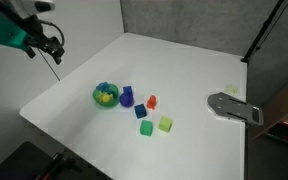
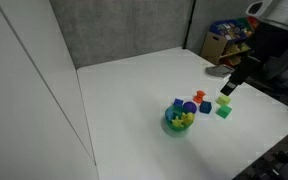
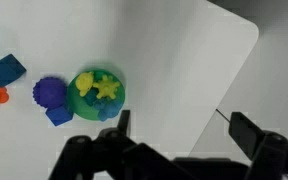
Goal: Put the dark blue block in the bowl
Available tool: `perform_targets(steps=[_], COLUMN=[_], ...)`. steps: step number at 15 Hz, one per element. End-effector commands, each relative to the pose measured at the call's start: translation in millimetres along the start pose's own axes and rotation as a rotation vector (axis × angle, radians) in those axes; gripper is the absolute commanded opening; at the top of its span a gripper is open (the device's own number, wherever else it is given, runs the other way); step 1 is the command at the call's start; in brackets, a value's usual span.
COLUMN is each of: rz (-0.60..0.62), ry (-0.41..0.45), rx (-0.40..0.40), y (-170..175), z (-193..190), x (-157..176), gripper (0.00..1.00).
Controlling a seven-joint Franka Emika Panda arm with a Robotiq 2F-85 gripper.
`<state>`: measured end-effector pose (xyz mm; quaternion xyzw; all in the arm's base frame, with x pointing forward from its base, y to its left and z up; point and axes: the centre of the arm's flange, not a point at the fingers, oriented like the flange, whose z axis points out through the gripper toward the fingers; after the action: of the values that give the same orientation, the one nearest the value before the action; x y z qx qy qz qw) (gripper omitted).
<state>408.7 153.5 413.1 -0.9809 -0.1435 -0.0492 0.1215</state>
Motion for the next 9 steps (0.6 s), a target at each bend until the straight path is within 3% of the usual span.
perform_targets(steps=[1, 4, 9], rz=[0.0, -0.001, 0.05], ry=[0.001, 0.002, 0.011], rx=[0.0, 0.0, -0.066], y=[-0.2, -0.3, 0.8], z=[-0.5, -0.9, 1.1], x=[0.3, 0.6, 29.9], gripper=[1.0, 1.0, 1.0])
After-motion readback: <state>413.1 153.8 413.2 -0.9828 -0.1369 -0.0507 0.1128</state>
